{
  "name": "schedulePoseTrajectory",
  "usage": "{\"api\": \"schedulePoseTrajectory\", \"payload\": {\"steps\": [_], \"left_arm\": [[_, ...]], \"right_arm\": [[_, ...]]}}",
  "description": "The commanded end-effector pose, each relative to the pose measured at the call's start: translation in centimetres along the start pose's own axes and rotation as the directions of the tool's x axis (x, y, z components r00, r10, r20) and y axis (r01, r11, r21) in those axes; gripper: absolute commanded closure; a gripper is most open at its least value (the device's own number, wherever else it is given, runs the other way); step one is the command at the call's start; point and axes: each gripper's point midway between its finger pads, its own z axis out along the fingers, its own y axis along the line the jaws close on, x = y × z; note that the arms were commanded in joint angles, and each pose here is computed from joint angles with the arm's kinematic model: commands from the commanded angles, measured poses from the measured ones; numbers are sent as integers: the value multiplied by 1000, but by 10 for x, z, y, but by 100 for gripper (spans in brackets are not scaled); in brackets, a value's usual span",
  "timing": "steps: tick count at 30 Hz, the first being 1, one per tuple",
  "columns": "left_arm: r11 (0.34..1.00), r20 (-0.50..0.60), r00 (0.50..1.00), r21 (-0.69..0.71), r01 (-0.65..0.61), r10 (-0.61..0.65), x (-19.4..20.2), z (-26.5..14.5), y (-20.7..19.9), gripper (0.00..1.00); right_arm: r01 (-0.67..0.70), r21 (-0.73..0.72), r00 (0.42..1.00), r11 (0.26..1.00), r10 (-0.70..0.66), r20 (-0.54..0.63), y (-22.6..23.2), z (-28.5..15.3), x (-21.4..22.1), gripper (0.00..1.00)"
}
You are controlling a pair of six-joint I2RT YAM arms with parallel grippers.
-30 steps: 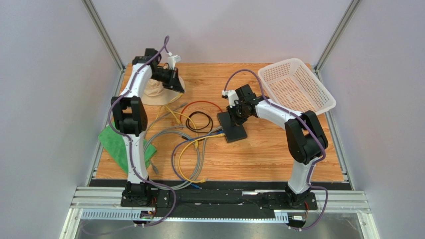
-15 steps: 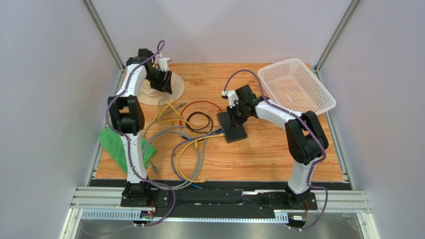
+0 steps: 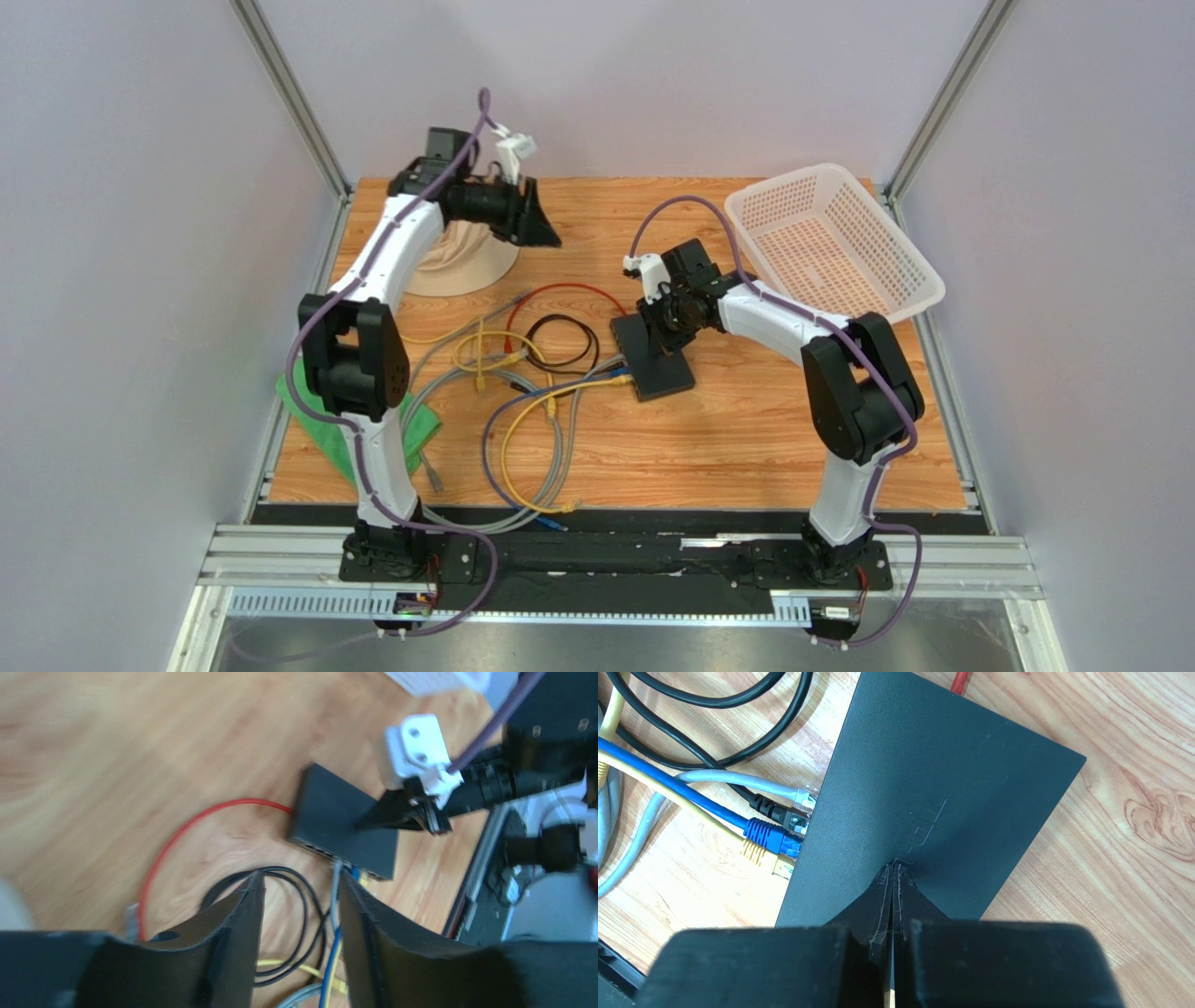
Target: Pull the plug from the switch port
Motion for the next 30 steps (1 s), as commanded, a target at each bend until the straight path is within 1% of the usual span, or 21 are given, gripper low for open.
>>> {"api": "schedulePoseTrajectory", "payload": {"steps": [1, 2, 3, 4, 5, 6, 8, 12, 14, 15, 16, 17, 19, 21, 25, 26, 27, 28, 29, 30], "left_arm": [[970, -172, 976, 183, 162, -131, 63, 60, -38, 60], [964, -214, 965, 181, 194, -154, 79, 74, -34, 71], [964, -248, 952, 146, 222, -182, 94, 82, -27, 98], [964, -266, 946, 135, 227, -186, 103, 90, -25, 100], [960, -291, 934, 125, 252, -207, 116, 98, -18, 100], [950, -306, 922, 124, 287, -238, 122, 102, -18, 100], [942, -334, 908, 128, 311, -254, 132, 113, -18, 100], [936, -367, 900, 165, 312, -235, 137, 130, -26, 100], [923, -401, 883, 181, 338, -245, 148, 140, -32, 100], [915, -401, 883, 207, 346, -243, 143, 143, -37, 100], [908, -420, 873, 215, 361, -247, 146, 146, -41, 100], [903, -441, 865, 225, 367, -241, 154, 153, -44, 100], [901, -431, 873, 249, 356, -226, 143, 158, -47, 100], [894, -424, 870, 243, 376, -250, 139, 166, -42, 100], [905, -421, 873, 224, 362, -245, 138, 164, -36, 100], [903, -418, 873, 222, 367, -252, 136, 157, -38, 90], [903, -406, 876, 219, 371, -261, 132, 151, -36, 82], [909, -374, 895, 233, 346, -245, 121, 143, -39, 74], [893, -378, 889, 259, 369, -257, 125, 137, -44, 60], [890, -350, 905, 293, 349, -240, 120, 134, -45, 55]], "right_arm": [[14, 56, 997, 998, -10, -80, -10, 15, 29, 100], [17, 62, 997, 998, -12, -79, -11, 13, 29, 100], [8, 69, 998, 998, -4, -65, -11, 9, 25, 100], [5, 75, 999, 997, -1, -53, -11, 6, 22, 100], [1, 78, 999, 997, 2, -39, -10, 2, 18, 100], [5, 80, 1000, 997, -4, -14, -9, -7, 11, 100], [11, 68, 1000, 998, -11, 2, -5, -13, 6, 100], [24, 53, 1000, 998, -24, 7, 1, -19, 10, 100], [26, 49, 1000, 998, -26, 3, 1, -18, 12, 100], [26, 50, 1000, 998, -25, -4, 1, -17, 15, 100], [29, 50, 1000, 998, -29, -6, 1, -17, 16, 100], [27, 53, 1000, 998, -27, -11, 0, -16, 17, 100], [27, 53, 1000, 998, -26, -14, 0, -16, 18, 100], [24, 53, 1000, 998, -24, -17, 0, -15, 18, 100], [24, 58, 1000, 998, -23, -20, -2, -14, 18, 100], [28, 57, 999, 998, -27, -21, -2, -14, 18, 100], [28, 56, 999, 998, -26, -23, -2, -13, 19, 100], [28, 56, 999, 998, -26, -24, -2, -13, 19, 100], [27, 56, 999, 998, -26, -26, -2, -12, 21, 100], [29, 54, 999, 998, -27, -33, -1, -11, 23, 100]]}}
